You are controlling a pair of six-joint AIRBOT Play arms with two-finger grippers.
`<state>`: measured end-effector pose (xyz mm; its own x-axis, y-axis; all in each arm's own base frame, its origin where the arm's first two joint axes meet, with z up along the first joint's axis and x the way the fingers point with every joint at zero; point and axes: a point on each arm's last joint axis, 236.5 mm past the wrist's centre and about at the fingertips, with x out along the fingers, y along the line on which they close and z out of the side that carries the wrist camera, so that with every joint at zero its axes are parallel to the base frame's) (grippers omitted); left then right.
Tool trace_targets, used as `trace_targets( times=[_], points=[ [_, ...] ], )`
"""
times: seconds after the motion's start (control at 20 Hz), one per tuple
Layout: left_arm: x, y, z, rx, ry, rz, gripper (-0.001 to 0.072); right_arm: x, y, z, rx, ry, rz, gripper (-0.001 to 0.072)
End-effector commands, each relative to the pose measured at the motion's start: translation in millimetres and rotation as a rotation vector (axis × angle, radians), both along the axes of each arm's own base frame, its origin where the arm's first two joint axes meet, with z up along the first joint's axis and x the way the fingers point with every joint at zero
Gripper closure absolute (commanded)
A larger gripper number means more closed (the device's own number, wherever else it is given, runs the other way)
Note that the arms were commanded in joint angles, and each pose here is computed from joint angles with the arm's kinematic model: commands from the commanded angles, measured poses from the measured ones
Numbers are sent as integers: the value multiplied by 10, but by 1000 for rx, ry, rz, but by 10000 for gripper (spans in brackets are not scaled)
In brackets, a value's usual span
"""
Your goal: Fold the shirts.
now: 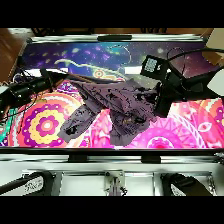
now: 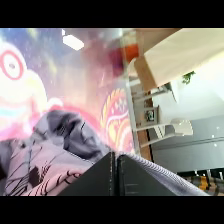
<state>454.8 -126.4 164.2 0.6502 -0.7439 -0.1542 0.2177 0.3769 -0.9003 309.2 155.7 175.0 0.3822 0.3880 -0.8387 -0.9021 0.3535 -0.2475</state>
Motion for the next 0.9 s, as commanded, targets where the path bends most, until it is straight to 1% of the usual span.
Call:
trace_targets(
  times=[0.0,0.2,0.5,0.65,0.7,0.85],
  points=[
    [60,52,356,8,-82,2,644,-56,-33,-80,-23,41,7,626],
    [-39,-56,706,22,-175,-74,644,19,-12,-264,-38,93,6,626],
    [-159,-51,920,77,-261,-76,644,169,-66,-506,-70,152,-59,627],
    [-223,-51,879,171,-297,-89,643,215,-64,-591,-78,169,-65,627],
    [-231,-49,868,184,-298,-90,643,220,-65,-602,-80,172,-66,627],
    [-242,-70,876,191,-310,-96,643,213,-98,-618,-97,175,-62,628]
  ],
)
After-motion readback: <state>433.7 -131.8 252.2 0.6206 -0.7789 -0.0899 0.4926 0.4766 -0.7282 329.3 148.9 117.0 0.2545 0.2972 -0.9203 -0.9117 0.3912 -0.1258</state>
